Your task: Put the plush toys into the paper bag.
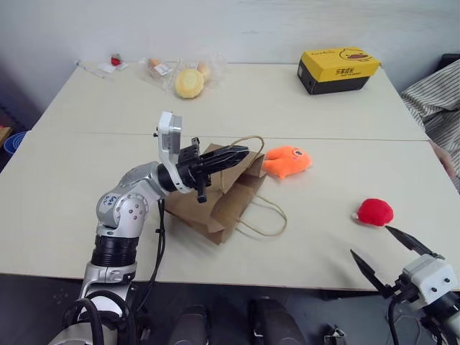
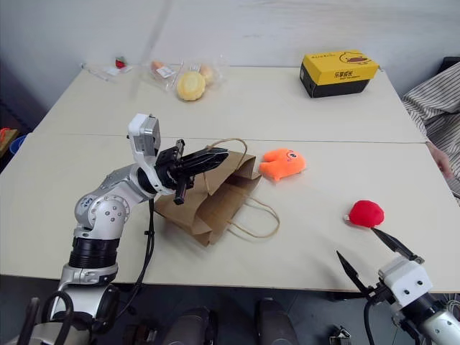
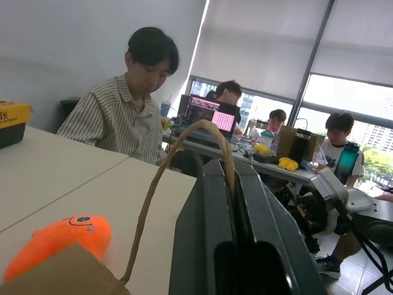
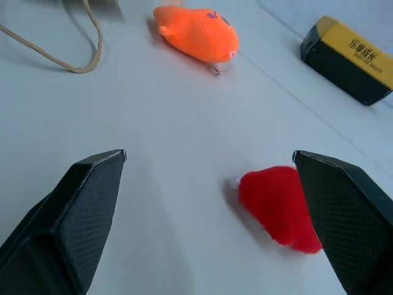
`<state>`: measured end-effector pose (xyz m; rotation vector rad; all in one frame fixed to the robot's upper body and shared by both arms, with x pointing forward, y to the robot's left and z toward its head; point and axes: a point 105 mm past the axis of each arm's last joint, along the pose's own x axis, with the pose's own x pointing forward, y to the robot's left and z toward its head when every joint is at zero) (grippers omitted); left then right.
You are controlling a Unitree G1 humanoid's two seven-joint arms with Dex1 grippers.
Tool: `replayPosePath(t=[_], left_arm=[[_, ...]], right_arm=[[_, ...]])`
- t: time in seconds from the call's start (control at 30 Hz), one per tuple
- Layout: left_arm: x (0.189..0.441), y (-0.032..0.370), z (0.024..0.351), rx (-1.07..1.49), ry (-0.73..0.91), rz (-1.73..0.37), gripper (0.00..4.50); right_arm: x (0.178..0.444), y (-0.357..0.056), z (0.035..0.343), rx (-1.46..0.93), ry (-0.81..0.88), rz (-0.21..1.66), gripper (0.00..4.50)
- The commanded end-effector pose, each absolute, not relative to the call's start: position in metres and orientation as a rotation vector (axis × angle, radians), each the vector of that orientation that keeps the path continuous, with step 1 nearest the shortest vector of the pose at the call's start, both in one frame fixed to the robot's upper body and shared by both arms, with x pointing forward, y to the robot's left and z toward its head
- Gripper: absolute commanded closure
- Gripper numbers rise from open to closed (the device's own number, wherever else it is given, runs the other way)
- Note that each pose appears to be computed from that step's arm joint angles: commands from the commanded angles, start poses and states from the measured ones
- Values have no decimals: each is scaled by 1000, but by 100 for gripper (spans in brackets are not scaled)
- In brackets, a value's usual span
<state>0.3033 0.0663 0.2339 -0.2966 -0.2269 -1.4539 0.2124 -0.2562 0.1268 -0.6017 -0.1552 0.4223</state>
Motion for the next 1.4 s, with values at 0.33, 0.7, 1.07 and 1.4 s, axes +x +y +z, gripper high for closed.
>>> replayPosePath(t=[0.33,0.7,1.07,1.4], left_arm=[[304,68,239,-233,-233,-1445,450],[304,70,239,-215,-242,-1416,450],[302,63,238,-216,-240,-1433,450],[301,56,244,-243,-230,-1471,450]], right_arm=[[371,-188,166,-954,-34,622,5],[416,-170,166,-999,45,686,101],[378,-195,199,-929,-108,712,436],[291,-157,205,-741,-23,977,438]])
